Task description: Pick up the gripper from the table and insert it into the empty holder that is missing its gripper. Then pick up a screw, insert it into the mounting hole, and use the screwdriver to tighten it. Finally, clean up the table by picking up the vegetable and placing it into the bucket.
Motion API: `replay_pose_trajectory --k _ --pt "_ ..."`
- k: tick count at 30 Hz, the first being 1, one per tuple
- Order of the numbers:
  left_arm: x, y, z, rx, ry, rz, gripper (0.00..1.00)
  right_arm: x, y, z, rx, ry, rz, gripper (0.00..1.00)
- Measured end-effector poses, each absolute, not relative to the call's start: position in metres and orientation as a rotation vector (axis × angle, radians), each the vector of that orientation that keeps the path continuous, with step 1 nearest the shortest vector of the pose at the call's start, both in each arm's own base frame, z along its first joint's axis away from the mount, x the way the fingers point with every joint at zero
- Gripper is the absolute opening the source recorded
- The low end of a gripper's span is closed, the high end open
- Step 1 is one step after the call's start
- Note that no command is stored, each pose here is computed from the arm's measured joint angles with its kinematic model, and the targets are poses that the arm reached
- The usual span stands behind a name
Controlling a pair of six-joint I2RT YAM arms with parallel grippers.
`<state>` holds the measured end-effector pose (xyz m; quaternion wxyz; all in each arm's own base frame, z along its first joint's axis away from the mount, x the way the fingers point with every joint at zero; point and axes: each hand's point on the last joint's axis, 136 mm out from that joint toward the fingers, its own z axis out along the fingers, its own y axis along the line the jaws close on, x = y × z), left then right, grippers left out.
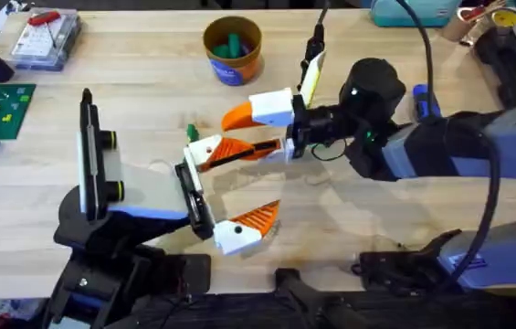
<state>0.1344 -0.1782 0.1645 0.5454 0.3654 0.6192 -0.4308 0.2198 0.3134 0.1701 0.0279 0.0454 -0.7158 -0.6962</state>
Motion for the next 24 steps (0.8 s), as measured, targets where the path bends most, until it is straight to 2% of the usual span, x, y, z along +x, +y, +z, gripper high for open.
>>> replay_pose_trajectory --k 4,12,18,24 --pt "0.134 -0.178 0.164 0.867 1.469 -1.022 0.994 0.234 0.301 0.17 0.089 -2.255 -2.158 0.994" --pt "0.134 -0.178 0.165 0.869 1.468 -1.024 0.994 0.272 0.24 0.182 -0.119 -2.514 -2.095 0.996" --pt "0.133 -0.179 0.165 0.872 1.466 -1.027 0.994 0.284 0.187 0.216 -0.179 -2.822 -1.926 0.997" --pt "0.133 -0.179 0.165 0.875 1.465 -1.03 0.994 0.281 0.152 0.254 -0.036 -3.2 -1.647 0.996"
